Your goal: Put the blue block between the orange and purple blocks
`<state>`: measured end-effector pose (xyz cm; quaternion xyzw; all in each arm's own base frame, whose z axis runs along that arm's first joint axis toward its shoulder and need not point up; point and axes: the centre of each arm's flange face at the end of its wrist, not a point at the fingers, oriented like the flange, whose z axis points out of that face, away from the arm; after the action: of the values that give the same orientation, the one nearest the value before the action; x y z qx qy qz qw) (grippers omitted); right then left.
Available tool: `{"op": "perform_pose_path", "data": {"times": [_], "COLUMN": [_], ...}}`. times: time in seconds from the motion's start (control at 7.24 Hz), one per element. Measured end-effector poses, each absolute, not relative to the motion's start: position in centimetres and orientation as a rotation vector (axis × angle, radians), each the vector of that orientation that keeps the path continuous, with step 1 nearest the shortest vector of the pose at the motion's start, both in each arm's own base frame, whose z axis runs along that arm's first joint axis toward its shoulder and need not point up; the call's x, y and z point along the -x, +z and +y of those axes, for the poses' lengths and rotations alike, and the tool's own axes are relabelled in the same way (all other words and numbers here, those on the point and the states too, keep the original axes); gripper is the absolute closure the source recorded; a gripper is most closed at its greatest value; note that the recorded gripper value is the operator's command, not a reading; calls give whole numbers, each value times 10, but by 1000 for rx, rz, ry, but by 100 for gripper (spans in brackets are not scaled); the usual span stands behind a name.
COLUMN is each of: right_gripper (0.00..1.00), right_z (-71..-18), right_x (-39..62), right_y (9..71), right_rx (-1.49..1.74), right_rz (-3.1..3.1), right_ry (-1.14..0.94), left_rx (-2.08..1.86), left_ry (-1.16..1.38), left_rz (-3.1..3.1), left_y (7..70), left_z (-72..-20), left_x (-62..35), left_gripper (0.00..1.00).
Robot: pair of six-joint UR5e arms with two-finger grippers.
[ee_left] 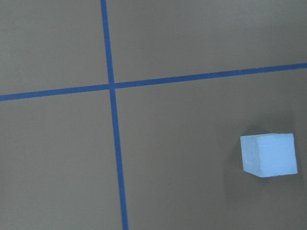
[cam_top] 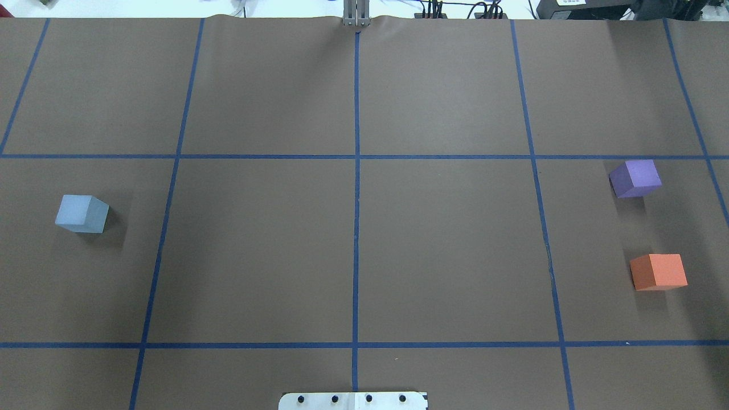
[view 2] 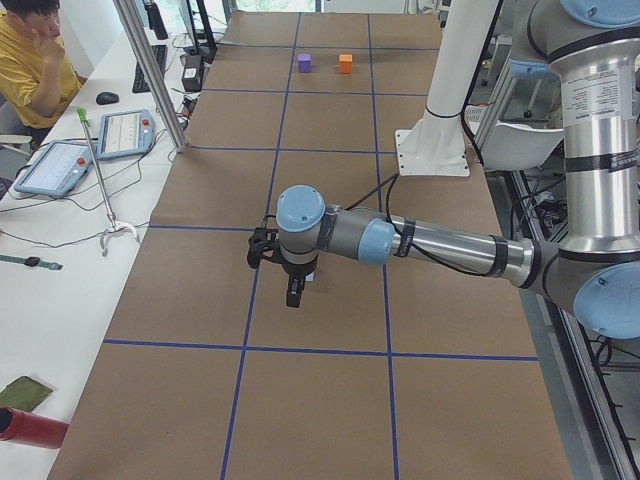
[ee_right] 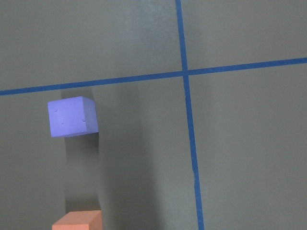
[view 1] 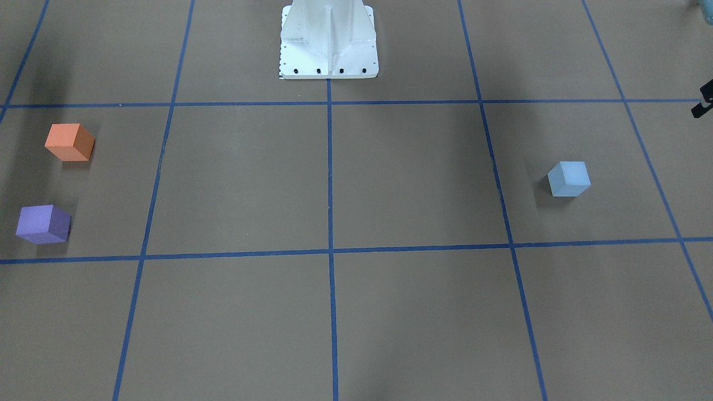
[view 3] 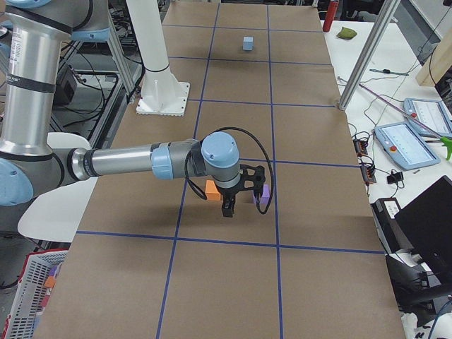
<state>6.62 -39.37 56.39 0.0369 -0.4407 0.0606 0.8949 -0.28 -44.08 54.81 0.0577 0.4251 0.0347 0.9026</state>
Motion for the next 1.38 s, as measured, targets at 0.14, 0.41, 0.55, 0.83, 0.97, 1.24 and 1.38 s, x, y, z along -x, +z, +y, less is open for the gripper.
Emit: {"op": "perform_pose_path", "data": {"times": [0.14, 0.41, 0.55, 0.83, 0.97, 1.24, 1.38], "right_gripper": [0, 0, 0, 0, 0, 0, 0], "right_z": [-393, -392, -390, -390, -390, -391, -391], "right_x": [-65, -65, -65, -62, -60, -59, -58], "right_y": [564, 565, 566, 574, 576, 576, 575], "right_rx": [-77, -82, -83, -68, -63, -63, -69], "right_rz": [-923, -928, -930, -932, -933, -936, -939], "right_ry": [124, 120, 122, 123, 120, 117, 112], "left_rx": [-101, -81, -88, -87, -62, -28, -16], "left_ry": [72, 19, -14, -27, -21, -19, -13], "left_rz": [890, 899, 865, 792, 773, 766, 772], "left_y": [541, 512, 500, 502, 513, 523, 524], "left_z": [-446, -459, -465, -478, -488, -493, -491], "left_x": [-22, -86, -119, -172, -192, -205, -212], "left_gripper": [0, 0, 0, 0, 0, 0, 0]}}
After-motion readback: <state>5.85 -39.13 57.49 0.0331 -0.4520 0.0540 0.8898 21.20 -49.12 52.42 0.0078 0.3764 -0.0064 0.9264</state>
